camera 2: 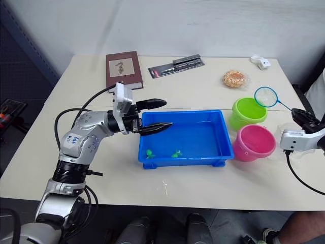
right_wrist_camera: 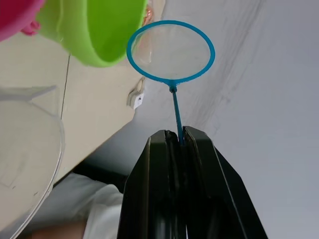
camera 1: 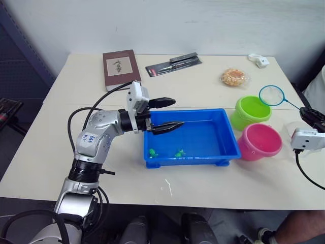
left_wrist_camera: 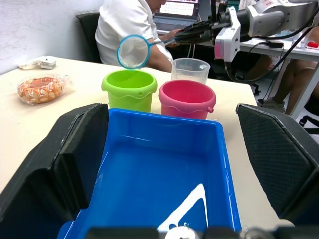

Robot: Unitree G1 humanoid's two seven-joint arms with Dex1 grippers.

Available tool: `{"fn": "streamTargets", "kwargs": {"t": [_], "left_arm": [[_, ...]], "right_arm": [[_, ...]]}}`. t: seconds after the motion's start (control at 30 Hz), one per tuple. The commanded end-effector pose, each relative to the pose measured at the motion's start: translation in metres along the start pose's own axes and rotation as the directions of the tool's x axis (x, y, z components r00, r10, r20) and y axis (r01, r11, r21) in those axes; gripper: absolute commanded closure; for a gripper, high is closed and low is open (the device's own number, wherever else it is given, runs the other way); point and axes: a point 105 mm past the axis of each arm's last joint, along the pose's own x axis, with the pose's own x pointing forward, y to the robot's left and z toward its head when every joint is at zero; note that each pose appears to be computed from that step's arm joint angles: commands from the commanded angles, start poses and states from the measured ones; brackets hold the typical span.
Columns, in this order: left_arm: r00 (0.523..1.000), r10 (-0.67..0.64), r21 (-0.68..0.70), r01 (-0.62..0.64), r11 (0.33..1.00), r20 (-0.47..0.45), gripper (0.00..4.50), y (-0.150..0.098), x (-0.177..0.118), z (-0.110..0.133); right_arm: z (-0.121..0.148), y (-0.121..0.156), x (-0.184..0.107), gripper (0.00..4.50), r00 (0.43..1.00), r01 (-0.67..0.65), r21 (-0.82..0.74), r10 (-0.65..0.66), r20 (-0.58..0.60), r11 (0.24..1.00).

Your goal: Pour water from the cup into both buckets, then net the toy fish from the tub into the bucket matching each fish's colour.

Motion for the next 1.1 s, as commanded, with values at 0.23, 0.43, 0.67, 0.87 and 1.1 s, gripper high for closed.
{"fn": "streamTargets", "kwargs": {"t": [0.23,0.43,0.67,0.87,1.1], "left_arm": [[0.983,-0.03,0.069,0.043,0.997,-0.181,0.11,0.001,-0.077,-0.003],[0.947,-0.098,0.044,0.117,0.992,-0.305,0.11,-0.012,-0.107,-0.006],[0.907,-0.162,0.011,0.181,0.983,-0.389,0.11,-0.024,-0.106,-0.008],[0.877,-0.198,-0.007,0.217,0.976,-0.438,0.11,-0.028,-0.103,-0.012],[0.88,-0.203,0.011,0.23,0.973,-0.43,0.11,-0.025,-0.093,-0.008]], "right_arm": [[0.115,-0.025,0.004,4.5,0.822,-0.492,0.542,0.159,0.546,0.681],[0.146,0.012,0.006,4.5,0.702,-0.679,0.421,0.364,0.612,0.601],[0.158,0.048,0.022,4.5,0.624,-0.738,0.236,0.508,0.594,0.632],[0.182,0.054,0.033,4.5,0.529,-0.773,0.099,0.55,0.647,0.627],[0.208,0.046,0.042,4.5,0.434,-0.825,0.079,0.538,0.723,0.559]]}}
